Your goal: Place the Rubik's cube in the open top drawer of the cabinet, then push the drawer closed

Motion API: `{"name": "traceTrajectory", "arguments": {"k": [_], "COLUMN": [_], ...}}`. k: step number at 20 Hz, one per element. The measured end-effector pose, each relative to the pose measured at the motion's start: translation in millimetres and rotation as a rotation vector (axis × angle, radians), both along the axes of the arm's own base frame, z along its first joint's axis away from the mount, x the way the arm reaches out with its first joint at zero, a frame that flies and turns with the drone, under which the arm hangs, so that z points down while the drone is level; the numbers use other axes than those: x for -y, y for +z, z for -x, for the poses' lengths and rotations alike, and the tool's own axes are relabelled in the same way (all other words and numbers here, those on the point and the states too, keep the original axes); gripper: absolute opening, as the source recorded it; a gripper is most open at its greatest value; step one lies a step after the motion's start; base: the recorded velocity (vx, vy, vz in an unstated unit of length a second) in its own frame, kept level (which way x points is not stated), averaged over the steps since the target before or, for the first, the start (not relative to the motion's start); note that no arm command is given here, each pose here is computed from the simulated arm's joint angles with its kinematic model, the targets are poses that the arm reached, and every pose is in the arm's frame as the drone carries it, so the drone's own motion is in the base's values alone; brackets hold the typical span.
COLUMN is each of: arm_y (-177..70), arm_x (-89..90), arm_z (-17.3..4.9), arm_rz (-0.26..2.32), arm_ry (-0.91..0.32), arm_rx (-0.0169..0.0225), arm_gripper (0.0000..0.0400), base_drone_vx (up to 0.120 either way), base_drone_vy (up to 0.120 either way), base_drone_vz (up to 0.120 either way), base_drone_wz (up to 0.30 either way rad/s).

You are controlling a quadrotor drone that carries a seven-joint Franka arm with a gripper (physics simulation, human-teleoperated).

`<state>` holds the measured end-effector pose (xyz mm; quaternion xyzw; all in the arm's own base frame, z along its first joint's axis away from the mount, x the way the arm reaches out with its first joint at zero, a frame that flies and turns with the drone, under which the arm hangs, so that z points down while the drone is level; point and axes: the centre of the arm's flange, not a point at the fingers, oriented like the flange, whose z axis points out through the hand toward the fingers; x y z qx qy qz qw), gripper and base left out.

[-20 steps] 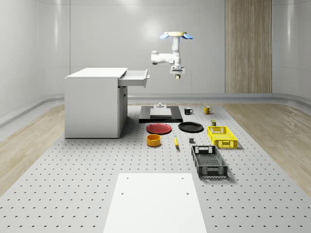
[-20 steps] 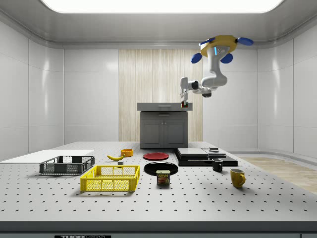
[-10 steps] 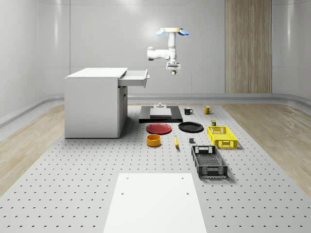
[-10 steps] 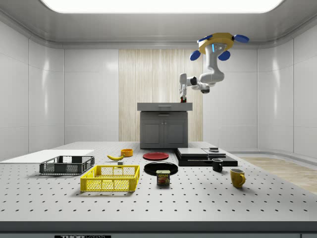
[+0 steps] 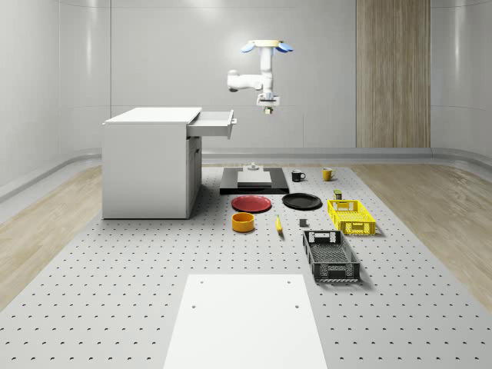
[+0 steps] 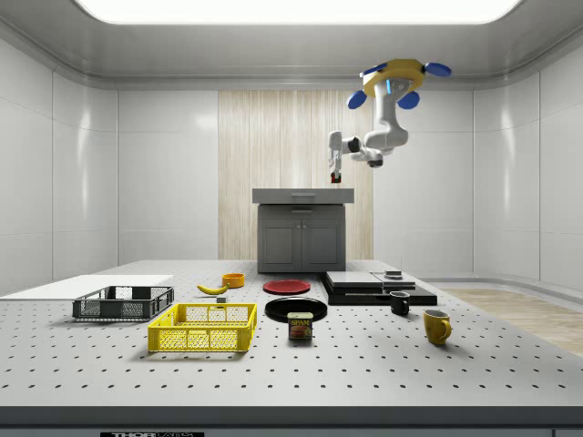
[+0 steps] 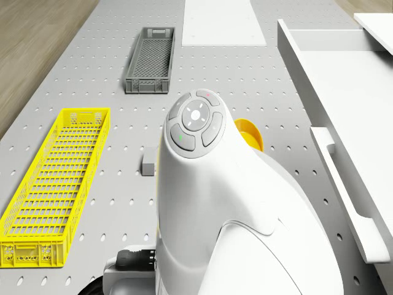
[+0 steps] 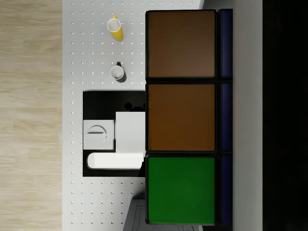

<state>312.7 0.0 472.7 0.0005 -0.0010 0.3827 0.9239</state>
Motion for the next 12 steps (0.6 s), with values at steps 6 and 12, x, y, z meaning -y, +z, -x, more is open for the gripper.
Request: {"name": "traceTrajectory", "arguments": {"k": [6,12], "arm_y": [0.0,0.0], "arm_x": [0.0,0.0], "arm_z": [0.0,0.0], "arm_rz": [0.0,0.0], "arm_ry": [0.0,0.0], "arm_rx": [0.0,0.0], "arm_gripper": [0.0325,0.0325], "base_drone_vx": [0.0,0.0], "base_drone_vy": [-0.12,-0.12], "base_drone_vz": [0.0,0.0], "base_drone_wz": [0.0,0.0]}}
